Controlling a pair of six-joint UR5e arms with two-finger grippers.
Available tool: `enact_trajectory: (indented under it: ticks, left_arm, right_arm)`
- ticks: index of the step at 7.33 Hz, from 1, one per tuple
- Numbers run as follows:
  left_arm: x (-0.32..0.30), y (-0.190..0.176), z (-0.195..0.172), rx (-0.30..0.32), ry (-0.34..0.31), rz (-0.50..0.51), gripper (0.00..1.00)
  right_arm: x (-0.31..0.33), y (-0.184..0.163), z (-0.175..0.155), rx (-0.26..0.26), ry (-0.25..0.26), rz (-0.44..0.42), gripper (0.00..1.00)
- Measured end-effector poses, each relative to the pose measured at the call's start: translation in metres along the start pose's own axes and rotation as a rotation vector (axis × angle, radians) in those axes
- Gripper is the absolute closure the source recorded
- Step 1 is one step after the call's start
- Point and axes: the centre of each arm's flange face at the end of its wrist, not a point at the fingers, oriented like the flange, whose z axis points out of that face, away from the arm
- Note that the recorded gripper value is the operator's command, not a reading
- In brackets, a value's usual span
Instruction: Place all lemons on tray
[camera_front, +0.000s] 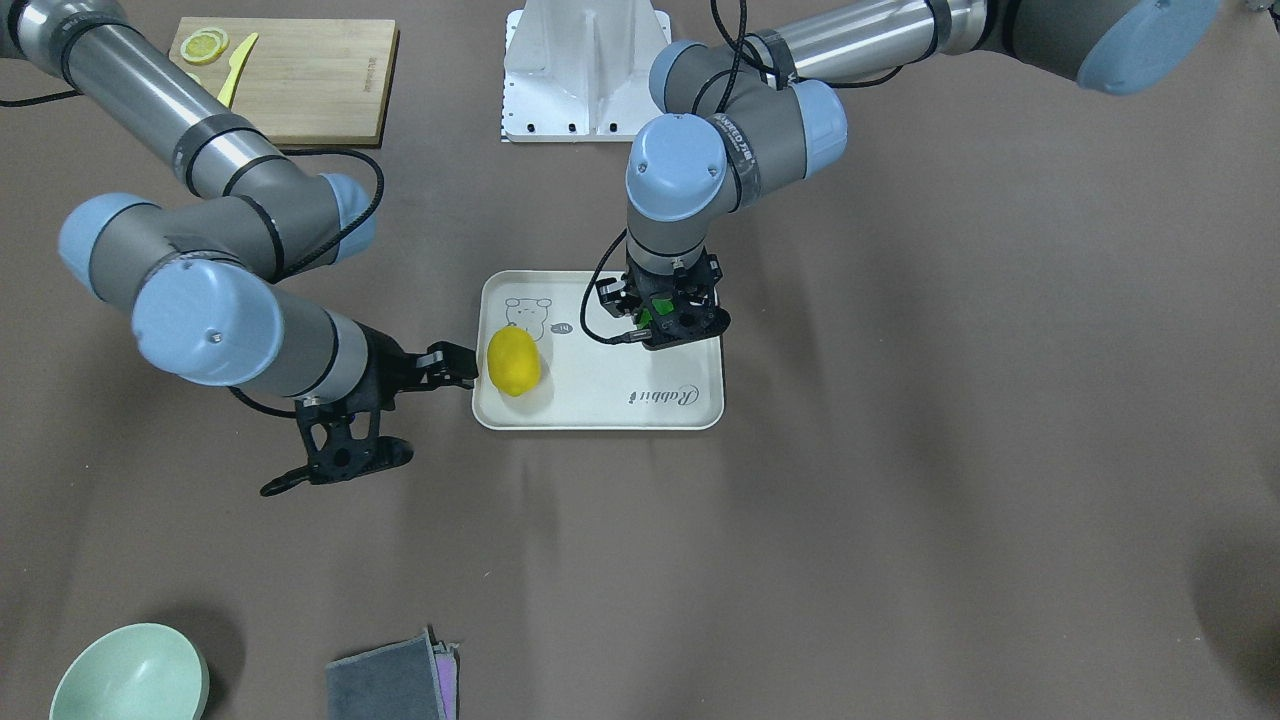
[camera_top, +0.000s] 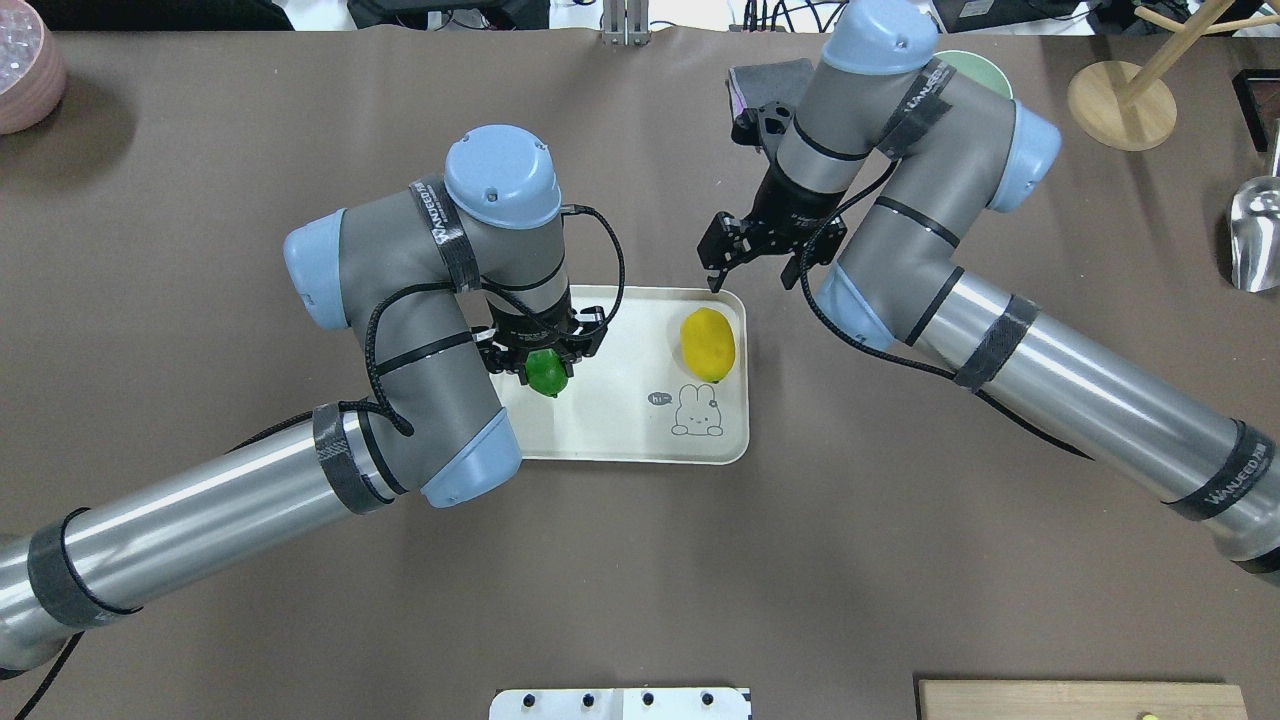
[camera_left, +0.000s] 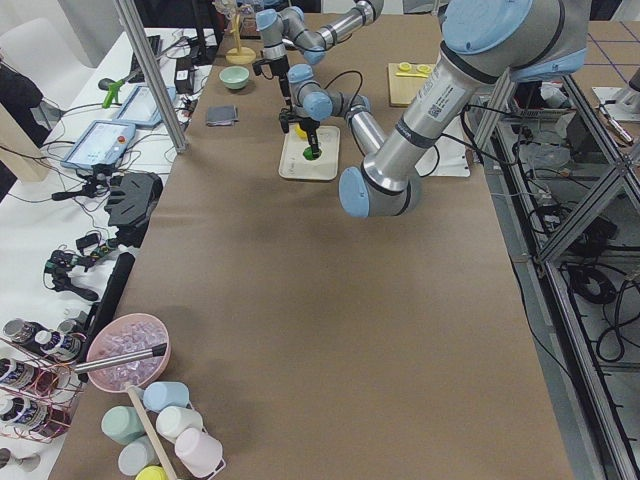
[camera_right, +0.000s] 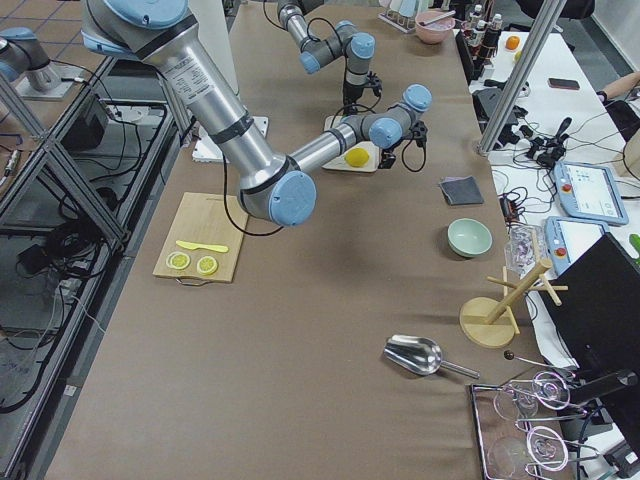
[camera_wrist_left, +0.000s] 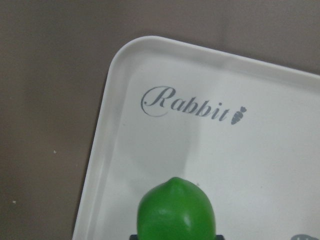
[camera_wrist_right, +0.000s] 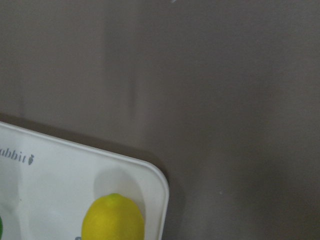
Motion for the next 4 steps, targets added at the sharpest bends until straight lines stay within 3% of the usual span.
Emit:
enact_trajectory:
  ticks: [2,4]
  left_arm:
    - [0.011,0.007,0.003,-0.003,0.024,-0.041,0.46]
    - [0.023,0.018,0.006,-0.010,0.050,-0.084,0.41]
  right_arm:
    - [0.065,0.010,-0.050,0.059,-0.007,0.044,0.06]
    - [0.124,0.039,-0.085,0.109,0.001,0.061,0.05]
